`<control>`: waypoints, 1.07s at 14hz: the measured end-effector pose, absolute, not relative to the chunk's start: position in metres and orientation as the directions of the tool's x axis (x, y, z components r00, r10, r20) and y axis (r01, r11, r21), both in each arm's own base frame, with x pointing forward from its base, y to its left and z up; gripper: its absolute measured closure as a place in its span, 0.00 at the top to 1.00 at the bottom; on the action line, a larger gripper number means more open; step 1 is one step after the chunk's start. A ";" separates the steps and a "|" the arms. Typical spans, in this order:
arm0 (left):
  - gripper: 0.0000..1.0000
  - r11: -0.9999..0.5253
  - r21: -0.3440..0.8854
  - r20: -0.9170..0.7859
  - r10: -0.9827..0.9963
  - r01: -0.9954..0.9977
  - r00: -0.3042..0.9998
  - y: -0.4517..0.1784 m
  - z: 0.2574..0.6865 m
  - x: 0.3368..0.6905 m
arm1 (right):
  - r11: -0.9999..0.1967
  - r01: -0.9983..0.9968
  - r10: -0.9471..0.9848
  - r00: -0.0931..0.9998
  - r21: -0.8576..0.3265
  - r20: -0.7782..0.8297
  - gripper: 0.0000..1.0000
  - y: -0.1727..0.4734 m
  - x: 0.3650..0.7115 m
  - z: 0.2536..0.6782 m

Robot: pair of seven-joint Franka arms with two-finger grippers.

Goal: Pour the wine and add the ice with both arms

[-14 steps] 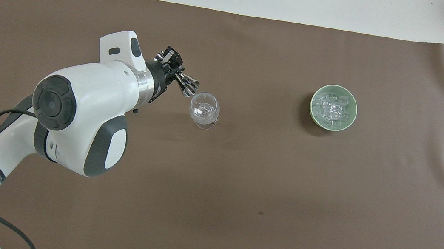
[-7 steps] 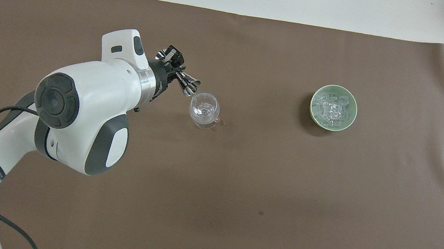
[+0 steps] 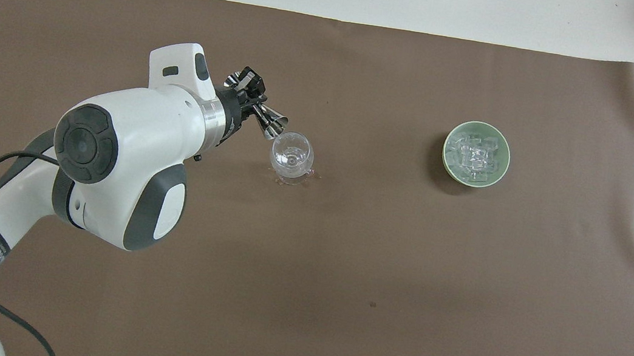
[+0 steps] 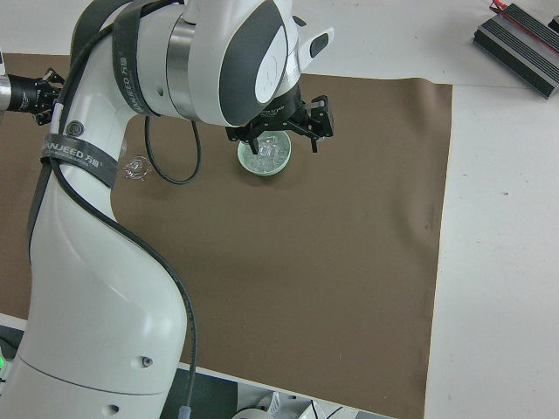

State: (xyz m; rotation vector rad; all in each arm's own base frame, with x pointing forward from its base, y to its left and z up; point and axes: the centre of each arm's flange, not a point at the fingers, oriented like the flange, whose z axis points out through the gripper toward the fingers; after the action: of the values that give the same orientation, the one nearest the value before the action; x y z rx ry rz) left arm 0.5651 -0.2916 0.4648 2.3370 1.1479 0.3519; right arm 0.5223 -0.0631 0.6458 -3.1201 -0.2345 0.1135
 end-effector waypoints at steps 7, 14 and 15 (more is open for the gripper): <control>0.22 -0.561 0.521 0.049 0.772 0.643 0.633 -0.293 0.464 0.564 | -0.989 0.149 0.150 0.986 -0.016 -0.071 1.00 -0.063 0.522 0.646; 0.22 -0.565 0.514 0.048 0.770 0.645 0.636 -0.294 0.472 0.566 | -0.989 0.149 0.150 0.986 -0.016 -0.071 1.00 -0.063 0.522 0.646; 0.22 -0.565 0.513 0.047 0.770 0.646 0.636 -0.294 0.472 0.566 | -0.989 0.149 0.150 0.986 -0.016 -0.071 1.00 -0.063 0.522 0.646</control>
State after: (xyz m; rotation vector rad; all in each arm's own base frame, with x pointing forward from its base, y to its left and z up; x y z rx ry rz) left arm 0.5663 -0.2938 0.4722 2.4043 1.1126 0.3688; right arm 0.5223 -0.0631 0.6458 -3.1201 -0.2345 0.1135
